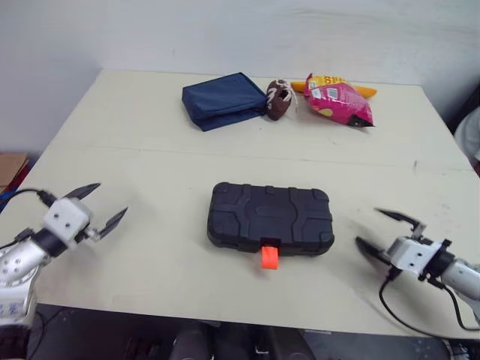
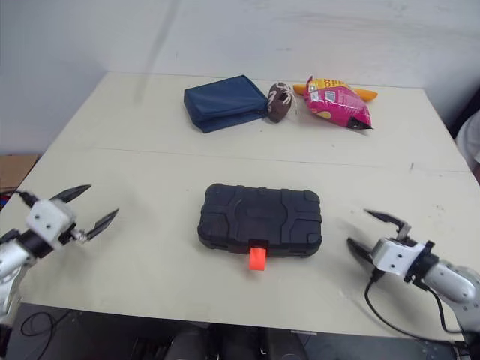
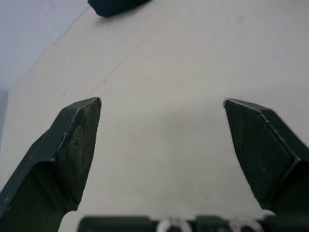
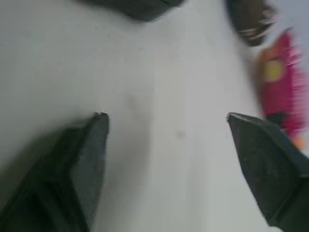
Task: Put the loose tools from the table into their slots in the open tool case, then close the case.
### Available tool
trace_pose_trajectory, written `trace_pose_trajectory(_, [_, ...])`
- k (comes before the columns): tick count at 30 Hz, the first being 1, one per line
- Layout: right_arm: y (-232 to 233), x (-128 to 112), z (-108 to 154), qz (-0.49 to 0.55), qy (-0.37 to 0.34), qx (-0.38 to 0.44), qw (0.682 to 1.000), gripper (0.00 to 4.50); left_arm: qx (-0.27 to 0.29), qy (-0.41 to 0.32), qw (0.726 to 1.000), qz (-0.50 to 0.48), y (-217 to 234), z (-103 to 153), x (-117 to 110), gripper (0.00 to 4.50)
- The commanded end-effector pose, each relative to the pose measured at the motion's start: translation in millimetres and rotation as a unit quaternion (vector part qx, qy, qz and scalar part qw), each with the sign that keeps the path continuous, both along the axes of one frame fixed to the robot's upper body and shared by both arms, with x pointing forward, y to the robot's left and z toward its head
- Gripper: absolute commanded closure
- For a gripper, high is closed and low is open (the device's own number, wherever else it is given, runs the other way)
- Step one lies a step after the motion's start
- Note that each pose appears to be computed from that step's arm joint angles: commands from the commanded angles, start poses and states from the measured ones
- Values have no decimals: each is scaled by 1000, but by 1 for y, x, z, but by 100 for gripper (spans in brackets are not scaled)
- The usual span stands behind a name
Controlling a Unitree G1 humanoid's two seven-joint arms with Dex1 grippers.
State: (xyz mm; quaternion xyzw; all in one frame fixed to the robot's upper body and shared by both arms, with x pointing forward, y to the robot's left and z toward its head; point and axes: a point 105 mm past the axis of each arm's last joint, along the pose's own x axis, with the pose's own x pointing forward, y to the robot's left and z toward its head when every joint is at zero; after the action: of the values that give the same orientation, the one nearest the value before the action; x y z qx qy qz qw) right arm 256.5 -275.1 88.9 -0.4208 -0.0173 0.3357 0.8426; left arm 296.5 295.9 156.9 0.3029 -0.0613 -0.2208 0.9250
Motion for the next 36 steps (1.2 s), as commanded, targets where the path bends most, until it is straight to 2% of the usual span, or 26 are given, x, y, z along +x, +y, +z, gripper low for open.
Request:
trace_pose_trajectory(1, [31,-11,14,41,112,132,984,197,-39,10,998,-40,-28,17,17,209])
trace_pose_trajectory(3, [44,-18,12,62,161,146,974,304,-54,26,997,-51,-39,18,28,306])
trace_pose_trajectory(6, [68,-42,-8,131,261,99,951,449,-75,61,990,-101,-75,19,58,445])
trace_pose_trajectory(8, [76,-47,-16,149,298,78,940,449,-79,105,984,-122,-92,12,75,445])
trace_pose_trajectory(12, [85,-40,-23,153,311,68,936,449,-78,107,982,-138,-114,17,108,445])
trace_pose_trajectory(14, [87,-36,-25,154,310,64,936,449,-74,112,978,-162,-126,16,115,445])
trace_pose_trajectory(17, [89,-24,-28,150,302,49,940,449,-40,151,966,-207,-149,-1,120,445])
trace_pose_trajectory(20, [86,-10,-29,138,281,30,949,449,-12,170,955,-242,-165,-14,118,445])
trace_pose_trajectory(26, [78,4,-30,132,264,4,955,449,-5,180,951,-250,-165,-24,116,445])
trace_pose_trajectory(31, [81,47,-6,114,217,27,969,449,-14,179,933,-311,-161,-23,97,445])
trace_pose_trajectory(36, [97,70,0,125,200,39,971,449,-10,183,924,-335,-150,-30,74,445])
